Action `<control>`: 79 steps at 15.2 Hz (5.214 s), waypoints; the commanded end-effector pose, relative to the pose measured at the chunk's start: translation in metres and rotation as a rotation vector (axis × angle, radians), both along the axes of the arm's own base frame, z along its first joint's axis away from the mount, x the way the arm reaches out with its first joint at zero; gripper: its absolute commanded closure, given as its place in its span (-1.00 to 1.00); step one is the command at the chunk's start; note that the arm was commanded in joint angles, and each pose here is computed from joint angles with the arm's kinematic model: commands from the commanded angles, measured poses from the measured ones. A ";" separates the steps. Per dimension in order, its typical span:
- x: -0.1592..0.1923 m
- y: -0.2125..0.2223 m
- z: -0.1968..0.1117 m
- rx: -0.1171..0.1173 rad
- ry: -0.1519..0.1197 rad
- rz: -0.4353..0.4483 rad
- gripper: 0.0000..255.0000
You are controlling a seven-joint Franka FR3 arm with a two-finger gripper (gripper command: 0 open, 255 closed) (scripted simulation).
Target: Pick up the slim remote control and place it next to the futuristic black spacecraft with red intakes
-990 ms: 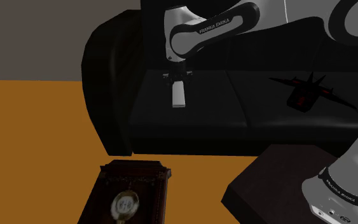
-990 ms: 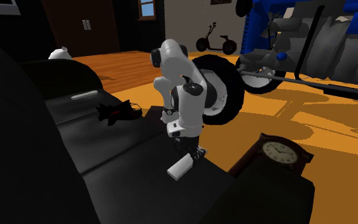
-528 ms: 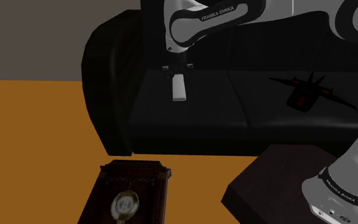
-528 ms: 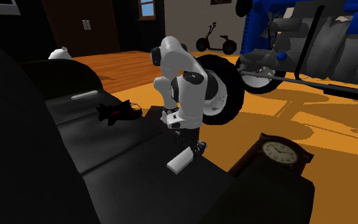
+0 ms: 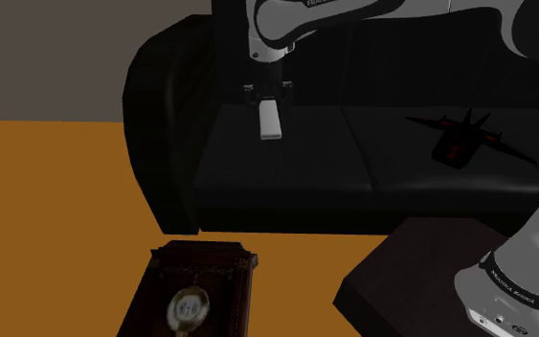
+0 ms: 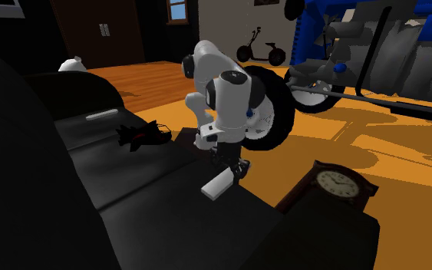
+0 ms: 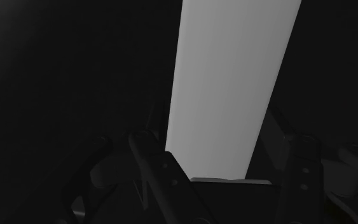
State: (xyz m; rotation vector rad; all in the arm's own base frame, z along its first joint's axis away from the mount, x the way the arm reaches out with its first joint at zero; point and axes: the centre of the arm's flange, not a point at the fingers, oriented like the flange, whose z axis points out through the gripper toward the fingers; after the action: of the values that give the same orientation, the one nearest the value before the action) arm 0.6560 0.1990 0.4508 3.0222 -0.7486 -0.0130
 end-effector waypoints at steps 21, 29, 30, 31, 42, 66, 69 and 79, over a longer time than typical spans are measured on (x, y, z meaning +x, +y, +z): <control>-0.052 -0.134 0.057 0.000 0.000 0.000 1.00; -0.091 -0.232 0.057 0.000 0.000 0.000 1.00; -0.096 -0.245 0.057 0.000 0.000 0.000 1.00; -0.101 -0.257 0.057 0.000 0.000 0.000 1.00; -0.154 -0.392 0.058 0.000 0.000 0.000 1.00; -0.270 -0.687 0.058 0.000 0.000 0.000 1.00; -0.285 -0.724 0.058 0.000 0.000 0.000 1.00; -0.315 -0.800 0.037 0.000 0.000 0.000 1.00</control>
State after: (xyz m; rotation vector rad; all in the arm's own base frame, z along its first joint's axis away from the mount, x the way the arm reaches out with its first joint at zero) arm 0.3413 -0.5995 0.4931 3.0225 -0.7495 -0.0144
